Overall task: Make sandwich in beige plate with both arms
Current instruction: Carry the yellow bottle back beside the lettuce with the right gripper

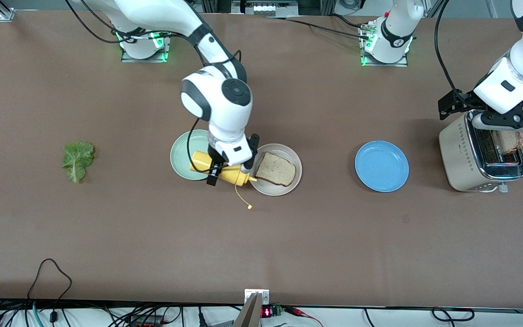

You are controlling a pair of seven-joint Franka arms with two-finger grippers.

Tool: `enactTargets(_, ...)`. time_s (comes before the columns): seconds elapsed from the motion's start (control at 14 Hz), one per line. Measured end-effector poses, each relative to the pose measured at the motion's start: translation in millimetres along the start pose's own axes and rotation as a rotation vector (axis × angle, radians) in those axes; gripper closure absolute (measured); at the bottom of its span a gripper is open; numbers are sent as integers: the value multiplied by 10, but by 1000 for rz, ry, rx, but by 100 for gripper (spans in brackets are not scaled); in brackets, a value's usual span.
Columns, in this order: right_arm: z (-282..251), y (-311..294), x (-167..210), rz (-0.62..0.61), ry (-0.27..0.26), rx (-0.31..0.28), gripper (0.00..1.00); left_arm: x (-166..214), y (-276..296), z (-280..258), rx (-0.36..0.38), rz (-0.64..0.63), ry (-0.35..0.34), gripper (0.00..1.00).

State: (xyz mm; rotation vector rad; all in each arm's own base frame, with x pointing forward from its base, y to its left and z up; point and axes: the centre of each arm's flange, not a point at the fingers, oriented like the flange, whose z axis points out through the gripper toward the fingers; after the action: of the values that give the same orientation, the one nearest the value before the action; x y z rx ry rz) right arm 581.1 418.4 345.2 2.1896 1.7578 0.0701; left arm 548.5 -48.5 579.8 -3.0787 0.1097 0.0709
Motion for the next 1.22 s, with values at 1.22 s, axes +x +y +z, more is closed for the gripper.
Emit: enactTargets(1.22, 466, 1353, -3133, -57, 850, 475, 60, -3, 0, 2, 0, 0, -3, 0)
